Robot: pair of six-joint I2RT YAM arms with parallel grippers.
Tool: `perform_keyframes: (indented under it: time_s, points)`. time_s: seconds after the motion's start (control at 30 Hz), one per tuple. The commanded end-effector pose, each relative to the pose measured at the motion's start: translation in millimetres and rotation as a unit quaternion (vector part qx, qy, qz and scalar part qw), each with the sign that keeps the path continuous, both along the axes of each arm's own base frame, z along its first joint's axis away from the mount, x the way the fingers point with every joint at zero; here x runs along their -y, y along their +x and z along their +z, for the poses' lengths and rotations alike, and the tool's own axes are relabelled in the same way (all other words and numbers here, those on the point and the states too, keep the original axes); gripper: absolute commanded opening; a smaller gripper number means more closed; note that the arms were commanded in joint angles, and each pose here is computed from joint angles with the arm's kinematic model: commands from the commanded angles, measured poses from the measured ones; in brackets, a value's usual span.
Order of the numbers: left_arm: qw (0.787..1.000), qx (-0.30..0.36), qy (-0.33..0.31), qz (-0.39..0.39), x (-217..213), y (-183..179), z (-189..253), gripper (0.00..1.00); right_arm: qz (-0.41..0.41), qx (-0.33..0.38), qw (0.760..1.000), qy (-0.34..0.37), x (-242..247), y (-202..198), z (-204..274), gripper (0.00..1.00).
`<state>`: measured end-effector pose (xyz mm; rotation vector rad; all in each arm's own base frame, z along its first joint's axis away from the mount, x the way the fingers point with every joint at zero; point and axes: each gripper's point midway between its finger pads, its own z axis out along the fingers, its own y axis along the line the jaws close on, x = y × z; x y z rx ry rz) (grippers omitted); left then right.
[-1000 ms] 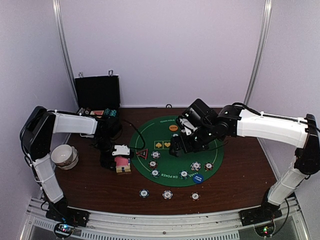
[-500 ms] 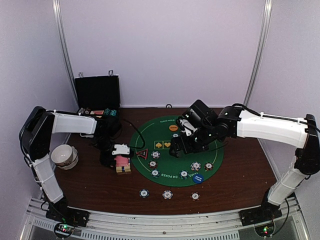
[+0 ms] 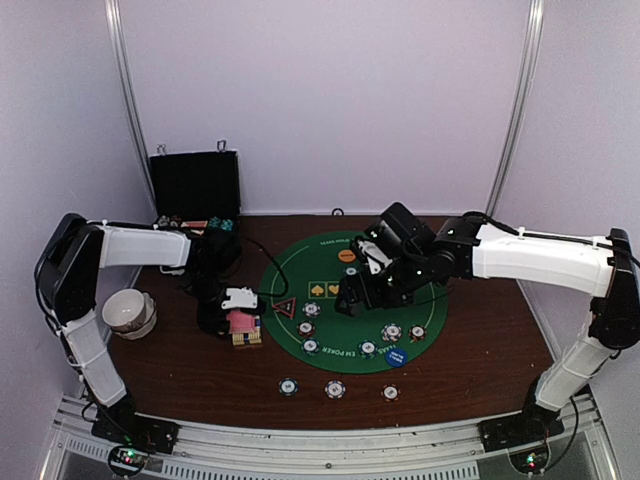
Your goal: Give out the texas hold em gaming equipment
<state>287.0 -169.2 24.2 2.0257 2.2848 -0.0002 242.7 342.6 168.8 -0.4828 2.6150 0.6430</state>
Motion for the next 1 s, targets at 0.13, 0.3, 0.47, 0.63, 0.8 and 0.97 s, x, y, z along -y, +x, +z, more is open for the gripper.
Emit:
perform_keyframes:
  time_s: [0.13,0.3,0.47,0.63,0.8,0.97]
  points:
    - [0.999,0.028,-0.02,0.002,7,8,38,0.0,-0.006,-0.012,0.999,0.042,-14,3,2,0.96]
    - [0.999,0.03,-0.024,0.001,10,6,54,0.0,-0.007,-0.031,0.997,0.076,-26,2,-2,0.96]
    - [0.998,0.033,-0.047,0.008,17,3,78,0.0,-0.006,-0.065,0.983,0.174,-53,5,0,0.96]
    - [0.997,0.028,-0.07,0.017,26,0,103,0.0,0.009,-0.111,0.96,0.255,-84,4,2,0.95]
    - [0.996,0.029,-0.084,0.016,33,-5,121,0.0,0.02,-0.141,0.935,0.324,-110,7,8,0.94]
    - [0.995,0.033,-0.095,0.014,38,-8,133,0.0,0.033,-0.16,0.908,0.385,-132,13,20,0.91]
